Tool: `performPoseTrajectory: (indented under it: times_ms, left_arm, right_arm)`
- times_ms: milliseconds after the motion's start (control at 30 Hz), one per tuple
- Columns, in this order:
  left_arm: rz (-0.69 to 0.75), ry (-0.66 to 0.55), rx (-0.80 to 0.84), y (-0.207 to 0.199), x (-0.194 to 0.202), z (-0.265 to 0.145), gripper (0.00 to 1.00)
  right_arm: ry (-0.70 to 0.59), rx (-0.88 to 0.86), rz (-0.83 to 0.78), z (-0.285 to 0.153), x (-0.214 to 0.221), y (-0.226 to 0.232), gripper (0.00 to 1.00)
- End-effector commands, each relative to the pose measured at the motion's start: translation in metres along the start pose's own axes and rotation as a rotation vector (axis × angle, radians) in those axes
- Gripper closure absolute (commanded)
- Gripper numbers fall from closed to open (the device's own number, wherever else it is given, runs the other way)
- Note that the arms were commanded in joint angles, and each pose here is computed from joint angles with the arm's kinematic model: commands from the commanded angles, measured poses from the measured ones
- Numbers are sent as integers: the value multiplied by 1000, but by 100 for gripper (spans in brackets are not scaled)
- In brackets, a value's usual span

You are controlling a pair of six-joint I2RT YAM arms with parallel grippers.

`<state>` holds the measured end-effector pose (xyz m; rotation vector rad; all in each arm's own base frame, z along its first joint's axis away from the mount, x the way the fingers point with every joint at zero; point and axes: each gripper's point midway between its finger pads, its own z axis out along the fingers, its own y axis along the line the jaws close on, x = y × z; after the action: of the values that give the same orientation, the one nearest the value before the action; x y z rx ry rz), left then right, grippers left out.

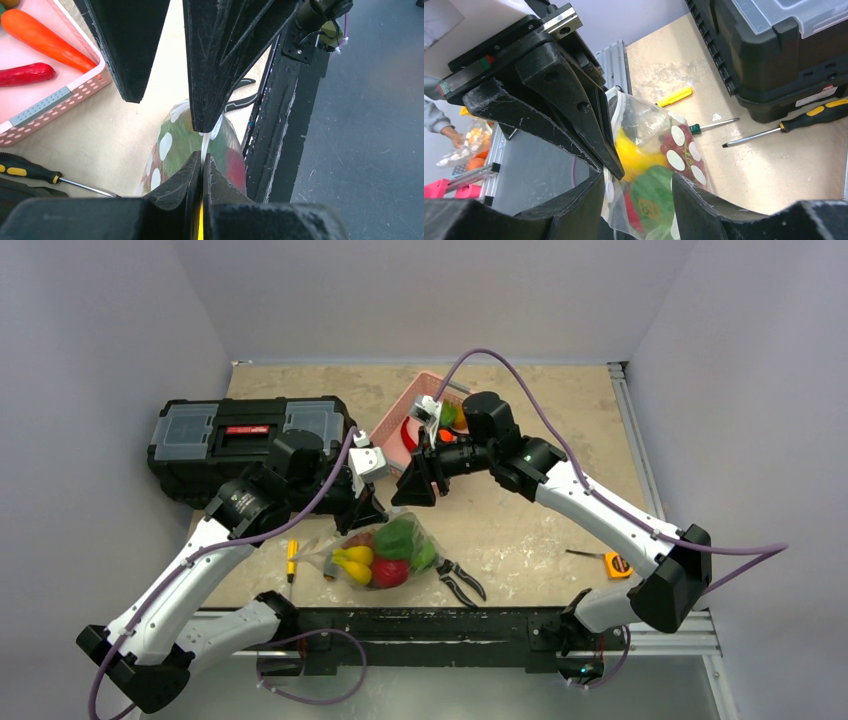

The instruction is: Place the food in the zip-top bag and seal the zipper

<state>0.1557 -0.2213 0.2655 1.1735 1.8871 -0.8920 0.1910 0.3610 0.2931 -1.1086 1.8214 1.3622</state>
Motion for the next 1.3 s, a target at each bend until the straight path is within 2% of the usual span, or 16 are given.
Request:
performPoseTrajectory:
  times_ms: [0,367,500,800,967,1133,1267]
  left_arm:
    - [43,-59,-2,0,-17,-2,100]
    - [34,-48,-3,2,-15,0,100]
    - [35,-52,-5,2,-17,-1,100]
    - [32,-55,2,1,-18,-1,100]
    - [34,-55,4,1,-18,0,100]
    - [34,-56,6,0,-18,-1,100]
    - [34,-52,4,1,-16,0,100]
  right_arm:
    - [-49,-11,-13,-10,-19,17,48]
    - [-113,-27,-25,-21,-34,38,41]
    - [-85,-20,-15,-15,-23,33,49]
    - [-29,9,-37,0,-9,30,51]
    - [-11,20,-39,4,-4,29,57]
    - [-1,50,-32,3,-1,24,59]
    - [-1,52,-38,0,0,25,66]
